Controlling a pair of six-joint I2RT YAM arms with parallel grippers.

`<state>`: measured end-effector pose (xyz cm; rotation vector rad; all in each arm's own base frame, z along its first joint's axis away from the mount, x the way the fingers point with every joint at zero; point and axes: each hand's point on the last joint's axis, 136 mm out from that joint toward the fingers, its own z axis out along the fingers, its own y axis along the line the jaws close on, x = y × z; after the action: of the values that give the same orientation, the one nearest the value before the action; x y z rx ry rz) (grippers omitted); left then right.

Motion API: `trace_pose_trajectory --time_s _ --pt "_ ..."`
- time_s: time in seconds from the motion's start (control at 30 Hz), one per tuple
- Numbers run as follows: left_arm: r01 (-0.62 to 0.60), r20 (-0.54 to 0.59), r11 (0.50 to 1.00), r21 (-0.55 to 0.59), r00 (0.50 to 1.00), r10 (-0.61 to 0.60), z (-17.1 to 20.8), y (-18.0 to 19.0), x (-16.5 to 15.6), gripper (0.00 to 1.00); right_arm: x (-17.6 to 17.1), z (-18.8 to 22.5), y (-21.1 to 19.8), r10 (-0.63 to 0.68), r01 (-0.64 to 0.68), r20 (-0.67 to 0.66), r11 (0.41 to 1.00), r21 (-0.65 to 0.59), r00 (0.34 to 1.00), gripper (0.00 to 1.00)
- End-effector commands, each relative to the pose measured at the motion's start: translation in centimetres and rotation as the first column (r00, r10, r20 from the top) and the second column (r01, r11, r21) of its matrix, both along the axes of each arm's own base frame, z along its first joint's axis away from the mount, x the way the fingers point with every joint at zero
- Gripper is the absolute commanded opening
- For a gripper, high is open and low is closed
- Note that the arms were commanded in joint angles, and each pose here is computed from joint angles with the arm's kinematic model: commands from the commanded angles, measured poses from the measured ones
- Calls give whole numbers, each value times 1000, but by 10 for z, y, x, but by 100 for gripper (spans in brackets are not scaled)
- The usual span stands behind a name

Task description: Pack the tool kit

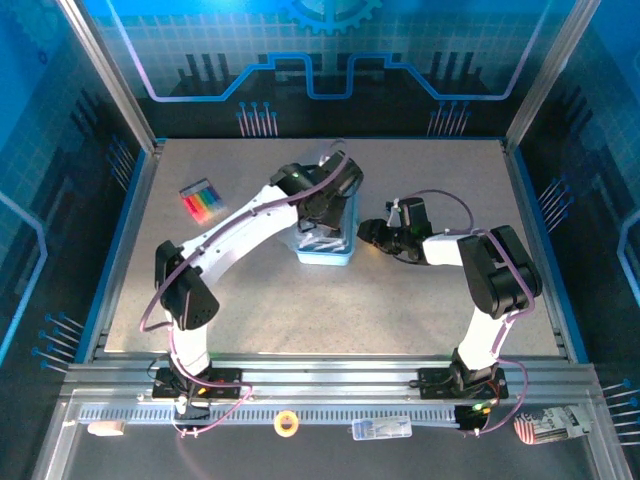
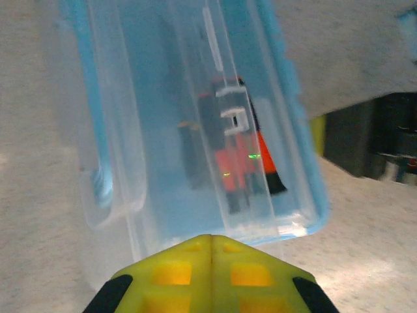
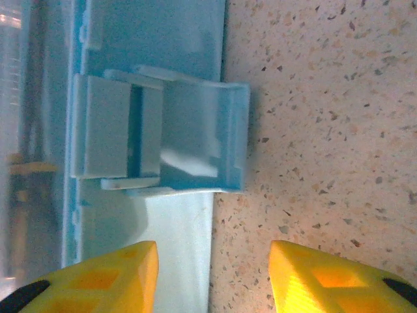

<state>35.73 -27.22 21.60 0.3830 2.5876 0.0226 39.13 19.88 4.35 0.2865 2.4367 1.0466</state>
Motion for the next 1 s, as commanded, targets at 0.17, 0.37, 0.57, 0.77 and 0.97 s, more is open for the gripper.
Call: trace_pose_trajectory --time_s 0.17,0.37,0.57,0.77,0.97 --pt "60 -23 992 -114 998 -63 4 -40 -3 6 -8 6 -9 5 -4 4 1000 -18 1000 49" --pt "19 28 997 -80 999 -17 9 -18 12 8 -11 19 -19 2 0 26 999 -47 1000 50" --pt "-74 54 986 -150 995 83 23 26 37 27 -13 37 -29 6 1 68 995 -99 998 52" --pt "-178 100 960 -216 974 203 32 62 66 84 -8 53 -35 -8 21 110 993 -117 994 53" --pt "-230 42 944 -238 968 246 6 71 84 99 -9 58 -35 -9 22 113 993 -112 994 55"
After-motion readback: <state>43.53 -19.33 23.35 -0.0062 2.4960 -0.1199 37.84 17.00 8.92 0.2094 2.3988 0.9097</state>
